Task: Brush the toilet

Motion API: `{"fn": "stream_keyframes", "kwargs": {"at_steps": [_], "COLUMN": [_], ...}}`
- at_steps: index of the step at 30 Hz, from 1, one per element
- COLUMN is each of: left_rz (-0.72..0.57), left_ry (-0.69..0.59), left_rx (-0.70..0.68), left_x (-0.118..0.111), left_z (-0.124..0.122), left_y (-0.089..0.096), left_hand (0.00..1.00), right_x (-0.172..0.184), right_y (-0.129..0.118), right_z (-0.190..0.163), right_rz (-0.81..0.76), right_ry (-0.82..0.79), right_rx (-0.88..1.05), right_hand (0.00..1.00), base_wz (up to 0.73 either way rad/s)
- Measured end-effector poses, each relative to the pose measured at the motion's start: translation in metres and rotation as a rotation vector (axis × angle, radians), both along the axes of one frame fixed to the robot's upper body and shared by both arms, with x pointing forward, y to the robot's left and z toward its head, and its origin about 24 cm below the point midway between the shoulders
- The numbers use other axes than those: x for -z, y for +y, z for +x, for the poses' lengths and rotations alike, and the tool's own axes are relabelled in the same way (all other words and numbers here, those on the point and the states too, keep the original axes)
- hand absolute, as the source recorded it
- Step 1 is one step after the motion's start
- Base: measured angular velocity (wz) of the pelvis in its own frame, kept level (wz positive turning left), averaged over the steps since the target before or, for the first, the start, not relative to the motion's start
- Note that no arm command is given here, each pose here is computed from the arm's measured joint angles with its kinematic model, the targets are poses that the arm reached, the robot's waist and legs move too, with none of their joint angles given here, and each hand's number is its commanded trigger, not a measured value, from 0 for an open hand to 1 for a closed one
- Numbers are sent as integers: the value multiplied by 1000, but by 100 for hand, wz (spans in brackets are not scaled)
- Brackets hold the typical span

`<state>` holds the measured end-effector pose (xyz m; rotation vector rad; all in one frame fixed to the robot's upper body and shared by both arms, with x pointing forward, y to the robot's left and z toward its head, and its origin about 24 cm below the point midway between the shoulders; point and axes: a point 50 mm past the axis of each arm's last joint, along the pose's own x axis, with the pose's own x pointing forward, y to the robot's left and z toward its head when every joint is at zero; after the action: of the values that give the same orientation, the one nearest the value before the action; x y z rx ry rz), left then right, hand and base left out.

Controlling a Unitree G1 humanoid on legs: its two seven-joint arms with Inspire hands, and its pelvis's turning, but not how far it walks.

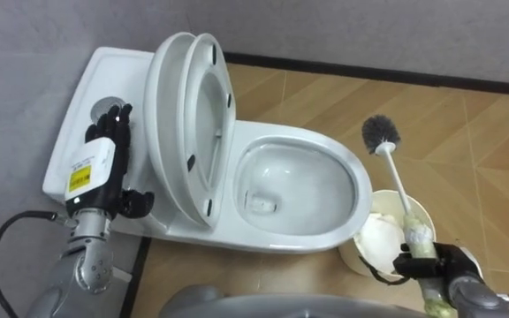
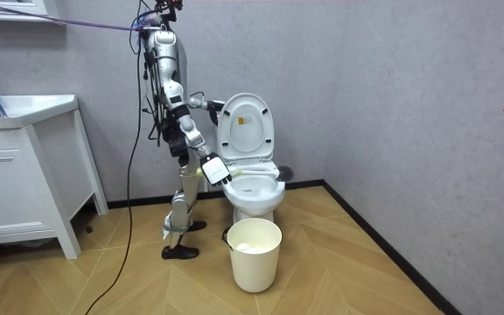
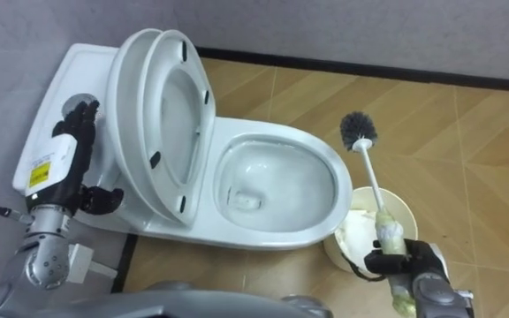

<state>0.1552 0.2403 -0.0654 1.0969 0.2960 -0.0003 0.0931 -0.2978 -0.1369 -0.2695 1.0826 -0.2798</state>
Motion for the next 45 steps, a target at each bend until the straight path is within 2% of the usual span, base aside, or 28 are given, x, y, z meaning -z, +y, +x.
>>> {"fn": "stream_keyframes", "kwargs": {"at_steps": [10,13,18,24,30,37,45], "left_rz": [3,7,47,87,148,165,169], "left_ry": [58,63,9,-79,-175,-228,-308], "left_rx": [-6,-6,20,84,150,158,147], "left_x": [9,11,4,-10,-25,-31,-38], "left_z": [0,6,26,56,78,85,90], "left_y": [2,3,1,-5,-8,-9,-11], "left_hand": [0,0,0,0,0,0,0], "right_x": [0,-4,-15,-24,-31,-38,-42], "right_y": [-1,-6,-9,7,22,25,12], "right_z": [0,10,36,67,91,98,96], "right_rz": [-11,-67,-220,-448,-612,-715,-781], "right_ry": [9,28,29,57,40,-3,49], "right_rx": [-2,-71,-290,-714,-988,-1072,-1101], "right_hand": [100,100,100,100,100,100,100], "base_wz": [-2,-2,0,3,13,3,2]}}
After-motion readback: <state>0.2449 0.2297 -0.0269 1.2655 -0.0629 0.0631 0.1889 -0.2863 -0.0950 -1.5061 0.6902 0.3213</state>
